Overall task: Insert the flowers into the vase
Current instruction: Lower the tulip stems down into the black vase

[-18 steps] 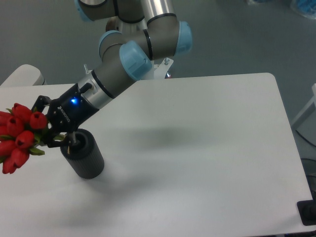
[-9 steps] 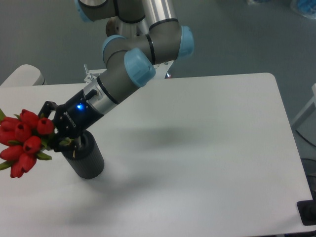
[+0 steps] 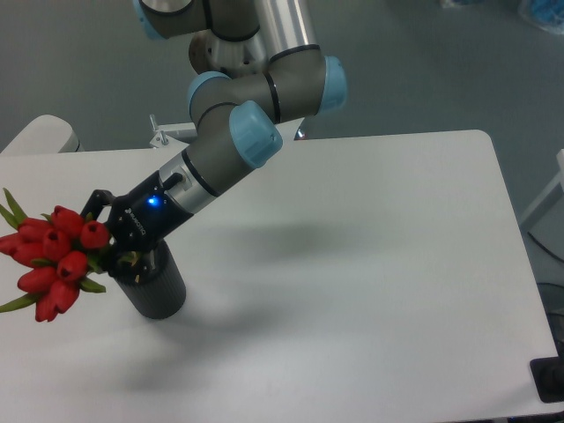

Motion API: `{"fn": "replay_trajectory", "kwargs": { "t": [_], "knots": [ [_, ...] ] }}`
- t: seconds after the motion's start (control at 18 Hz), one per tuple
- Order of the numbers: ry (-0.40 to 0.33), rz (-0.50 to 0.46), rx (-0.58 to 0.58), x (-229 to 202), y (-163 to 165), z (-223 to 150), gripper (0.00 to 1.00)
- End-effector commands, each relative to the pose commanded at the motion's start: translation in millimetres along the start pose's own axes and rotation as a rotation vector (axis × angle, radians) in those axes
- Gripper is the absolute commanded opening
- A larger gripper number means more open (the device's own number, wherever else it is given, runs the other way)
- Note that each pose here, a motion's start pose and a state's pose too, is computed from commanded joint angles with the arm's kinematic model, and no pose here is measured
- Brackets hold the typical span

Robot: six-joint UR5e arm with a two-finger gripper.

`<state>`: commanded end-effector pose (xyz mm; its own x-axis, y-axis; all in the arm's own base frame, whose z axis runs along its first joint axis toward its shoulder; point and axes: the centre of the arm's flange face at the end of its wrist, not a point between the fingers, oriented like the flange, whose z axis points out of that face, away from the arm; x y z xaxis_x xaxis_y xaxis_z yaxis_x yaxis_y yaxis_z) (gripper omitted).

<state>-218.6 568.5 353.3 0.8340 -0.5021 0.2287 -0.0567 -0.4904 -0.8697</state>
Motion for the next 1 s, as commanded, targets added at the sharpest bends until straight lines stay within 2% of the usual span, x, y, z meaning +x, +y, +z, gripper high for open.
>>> {"fn": "replay_trajectory", "kwargs": {
  "t": [0.61, 1.0],
  "knots": [
    [0.012, -0.023, -0.004, 4, 14, 4, 0.30],
    [0.001, -0.024, -0.003, -1, 23, -3, 0.45]
  ]
}}
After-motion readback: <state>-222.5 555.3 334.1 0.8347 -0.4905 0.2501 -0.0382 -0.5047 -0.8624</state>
